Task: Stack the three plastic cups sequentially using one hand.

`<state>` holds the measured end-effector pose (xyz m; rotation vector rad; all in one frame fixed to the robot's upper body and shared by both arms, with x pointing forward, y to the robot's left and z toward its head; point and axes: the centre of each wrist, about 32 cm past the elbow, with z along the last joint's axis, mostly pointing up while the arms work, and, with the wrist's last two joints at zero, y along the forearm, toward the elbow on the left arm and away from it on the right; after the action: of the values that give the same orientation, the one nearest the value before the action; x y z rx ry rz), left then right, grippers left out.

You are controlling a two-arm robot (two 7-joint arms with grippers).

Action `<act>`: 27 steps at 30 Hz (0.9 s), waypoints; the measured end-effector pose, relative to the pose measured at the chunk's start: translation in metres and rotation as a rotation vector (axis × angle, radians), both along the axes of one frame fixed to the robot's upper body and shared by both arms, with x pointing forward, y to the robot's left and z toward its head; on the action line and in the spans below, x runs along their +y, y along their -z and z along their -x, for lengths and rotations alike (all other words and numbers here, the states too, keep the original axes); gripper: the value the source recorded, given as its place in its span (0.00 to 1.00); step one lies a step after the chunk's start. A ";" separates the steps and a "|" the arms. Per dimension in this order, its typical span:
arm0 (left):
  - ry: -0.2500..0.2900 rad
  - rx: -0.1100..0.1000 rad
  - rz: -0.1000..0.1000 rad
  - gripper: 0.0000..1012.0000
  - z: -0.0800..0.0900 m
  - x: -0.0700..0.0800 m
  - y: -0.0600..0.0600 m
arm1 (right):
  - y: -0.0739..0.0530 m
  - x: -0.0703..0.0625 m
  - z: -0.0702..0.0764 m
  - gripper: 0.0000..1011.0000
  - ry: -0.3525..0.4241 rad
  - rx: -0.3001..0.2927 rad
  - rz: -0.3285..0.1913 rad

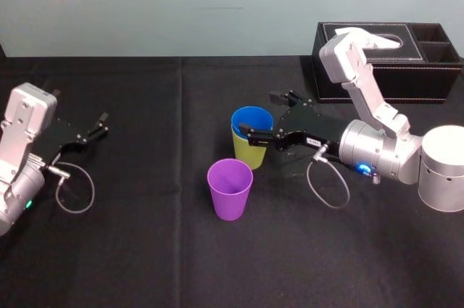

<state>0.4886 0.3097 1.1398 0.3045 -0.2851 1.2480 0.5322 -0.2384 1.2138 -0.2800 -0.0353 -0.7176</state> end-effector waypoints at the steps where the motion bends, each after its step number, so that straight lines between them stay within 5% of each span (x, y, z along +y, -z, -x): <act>1: 0.000 0.000 0.000 1.00 0.000 0.000 0.000 | 0.000 0.000 0.000 0.99 0.000 0.000 0.000; 15: 0.000 0.000 0.000 1.00 0.000 0.000 0.000 | 0.000 0.000 0.000 0.99 -0.001 -0.002 0.000; 27: 0.000 0.000 0.000 1.00 0.000 0.000 0.000 | -0.009 -0.026 0.030 0.99 -0.013 -0.038 -0.015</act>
<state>0.4886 0.3097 1.1398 0.3045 -0.2850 1.2480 0.5023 -0.2641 1.2233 -0.2514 -0.0680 -0.7101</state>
